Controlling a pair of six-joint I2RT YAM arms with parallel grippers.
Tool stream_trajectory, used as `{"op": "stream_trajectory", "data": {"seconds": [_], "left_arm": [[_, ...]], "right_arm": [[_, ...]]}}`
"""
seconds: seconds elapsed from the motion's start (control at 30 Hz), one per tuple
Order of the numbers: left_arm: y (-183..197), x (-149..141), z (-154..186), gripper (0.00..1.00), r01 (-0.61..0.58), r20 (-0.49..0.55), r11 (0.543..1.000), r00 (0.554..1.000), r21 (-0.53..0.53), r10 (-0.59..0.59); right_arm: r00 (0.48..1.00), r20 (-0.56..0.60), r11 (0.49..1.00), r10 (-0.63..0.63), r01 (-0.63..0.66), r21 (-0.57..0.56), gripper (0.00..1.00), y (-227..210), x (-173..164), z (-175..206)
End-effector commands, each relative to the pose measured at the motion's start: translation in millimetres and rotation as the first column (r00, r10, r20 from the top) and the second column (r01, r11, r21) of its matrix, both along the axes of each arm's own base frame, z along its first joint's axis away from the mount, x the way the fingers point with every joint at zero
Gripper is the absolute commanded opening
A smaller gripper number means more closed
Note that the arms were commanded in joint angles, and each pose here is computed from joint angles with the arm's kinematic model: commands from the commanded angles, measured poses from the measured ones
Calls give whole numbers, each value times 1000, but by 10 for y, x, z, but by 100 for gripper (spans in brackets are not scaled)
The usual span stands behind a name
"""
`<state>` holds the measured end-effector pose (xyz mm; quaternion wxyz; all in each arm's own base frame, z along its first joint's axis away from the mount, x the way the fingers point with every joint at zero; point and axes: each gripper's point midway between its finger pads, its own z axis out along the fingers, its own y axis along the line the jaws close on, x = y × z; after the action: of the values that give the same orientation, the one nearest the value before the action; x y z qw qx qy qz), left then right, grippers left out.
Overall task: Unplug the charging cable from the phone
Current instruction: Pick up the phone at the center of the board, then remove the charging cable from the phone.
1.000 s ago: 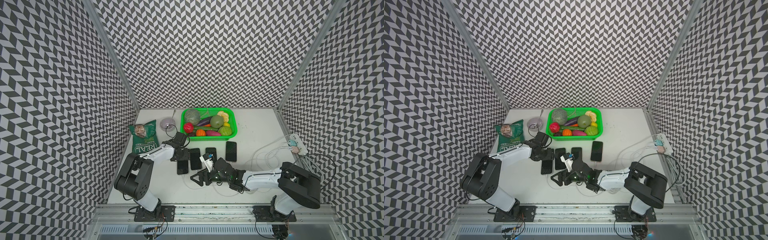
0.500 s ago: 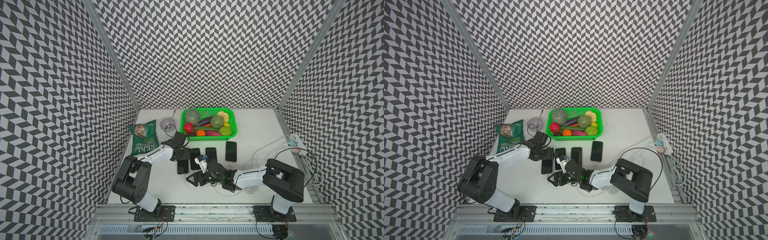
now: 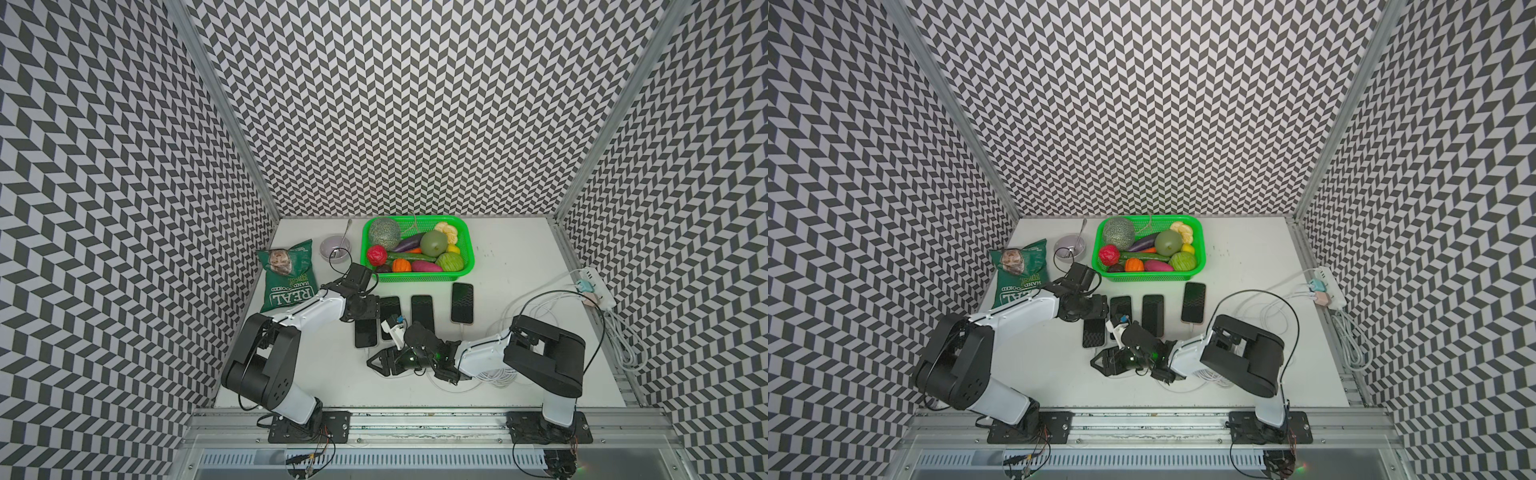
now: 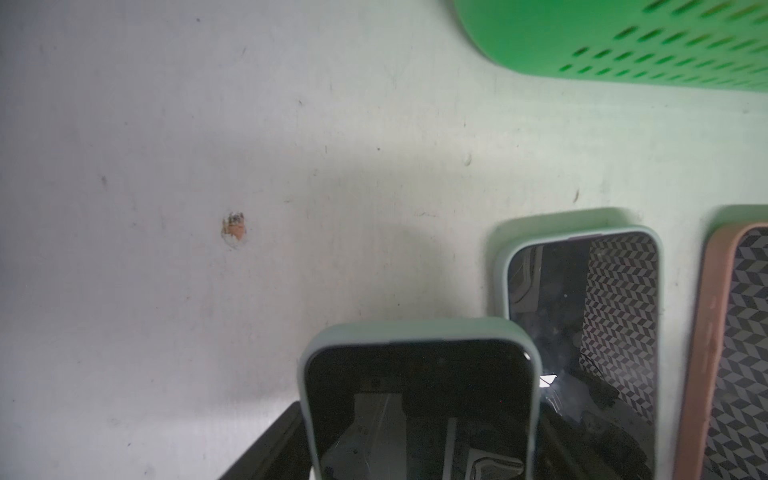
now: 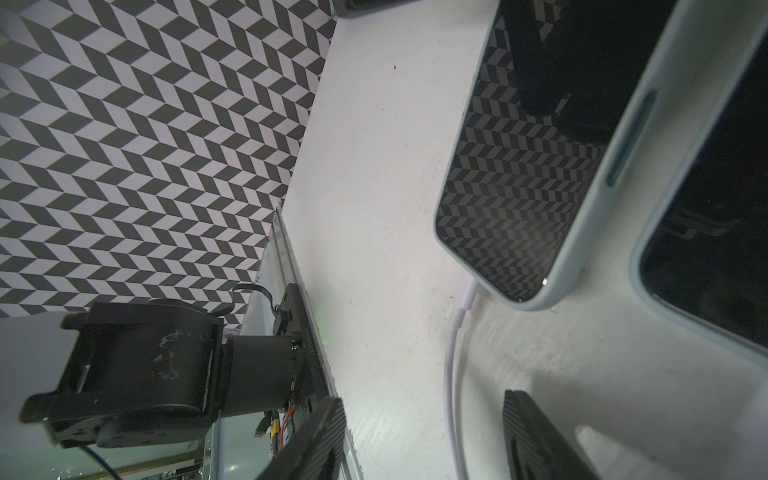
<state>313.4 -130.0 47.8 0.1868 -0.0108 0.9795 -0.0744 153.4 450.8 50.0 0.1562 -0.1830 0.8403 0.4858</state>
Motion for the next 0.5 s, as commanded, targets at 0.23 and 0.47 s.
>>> {"op": "stream_trajectory", "data": {"seconds": [0.23, 0.47], "left_arm": [[-39, 28, 135, 0, 12, 41, 999, 999, -32, -11], [-53, 26, 146, 0, 16, 43, 999, 999, -39, -14]], "right_arm": [[1000, -3, 999, 20, -20, 28, 59, 193, 4, -47], [1000, -14, 1000, 9, -9, 4, 55, 243, 41, -155]]}}
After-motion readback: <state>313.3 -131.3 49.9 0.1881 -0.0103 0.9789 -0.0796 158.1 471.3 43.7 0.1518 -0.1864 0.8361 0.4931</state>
